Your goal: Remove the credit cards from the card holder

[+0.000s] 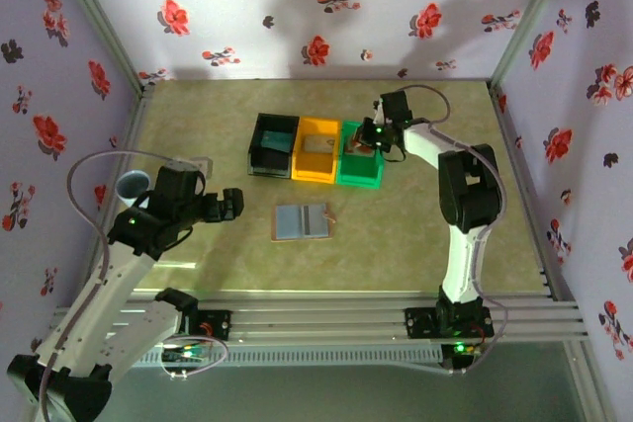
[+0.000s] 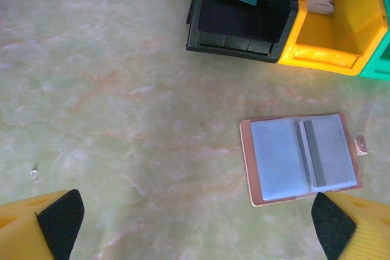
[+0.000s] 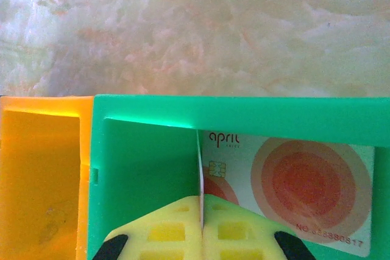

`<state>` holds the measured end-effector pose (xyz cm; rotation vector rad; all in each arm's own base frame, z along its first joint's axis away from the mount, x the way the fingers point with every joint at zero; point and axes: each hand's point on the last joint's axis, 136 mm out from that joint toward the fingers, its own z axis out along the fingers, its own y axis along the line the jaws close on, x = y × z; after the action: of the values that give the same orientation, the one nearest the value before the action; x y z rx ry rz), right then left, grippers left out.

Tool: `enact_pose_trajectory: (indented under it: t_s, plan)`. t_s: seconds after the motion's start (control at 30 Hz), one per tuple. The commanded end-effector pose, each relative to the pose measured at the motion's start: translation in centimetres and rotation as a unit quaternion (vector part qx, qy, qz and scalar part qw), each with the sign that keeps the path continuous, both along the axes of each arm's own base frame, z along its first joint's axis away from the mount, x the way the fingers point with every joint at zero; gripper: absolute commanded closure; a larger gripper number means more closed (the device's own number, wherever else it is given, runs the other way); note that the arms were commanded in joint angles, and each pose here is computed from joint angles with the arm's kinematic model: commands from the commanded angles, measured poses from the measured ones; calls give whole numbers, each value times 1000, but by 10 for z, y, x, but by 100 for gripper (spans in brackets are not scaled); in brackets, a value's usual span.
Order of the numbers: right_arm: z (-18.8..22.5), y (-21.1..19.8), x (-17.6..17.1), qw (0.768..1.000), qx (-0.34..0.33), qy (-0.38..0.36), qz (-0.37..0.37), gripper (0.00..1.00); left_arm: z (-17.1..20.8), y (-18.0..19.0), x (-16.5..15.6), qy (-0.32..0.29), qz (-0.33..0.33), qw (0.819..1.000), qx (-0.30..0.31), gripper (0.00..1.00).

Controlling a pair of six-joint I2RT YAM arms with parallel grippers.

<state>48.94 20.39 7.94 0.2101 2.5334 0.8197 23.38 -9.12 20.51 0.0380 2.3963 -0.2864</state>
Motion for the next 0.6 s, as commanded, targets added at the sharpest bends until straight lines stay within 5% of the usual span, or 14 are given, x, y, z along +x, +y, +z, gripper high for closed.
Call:
enact_pose_trajectory:
  t_s: [0.0, 0.2, 0.57]
  plan:
    - [4, 4, 9, 1000, -1, -13, 3, 100, -3, 2, 2, -2, -1, 1000, 7, 0]
    - [2, 3, 11, 1000, -6, -9, 2, 94, -3, 2, 1, -2, -2, 1000, 7, 0]
    - [25, -3, 12, 1000, -13, -23, -3, 68, -4, 2, 1, -1, -4, 1000, 6, 0]
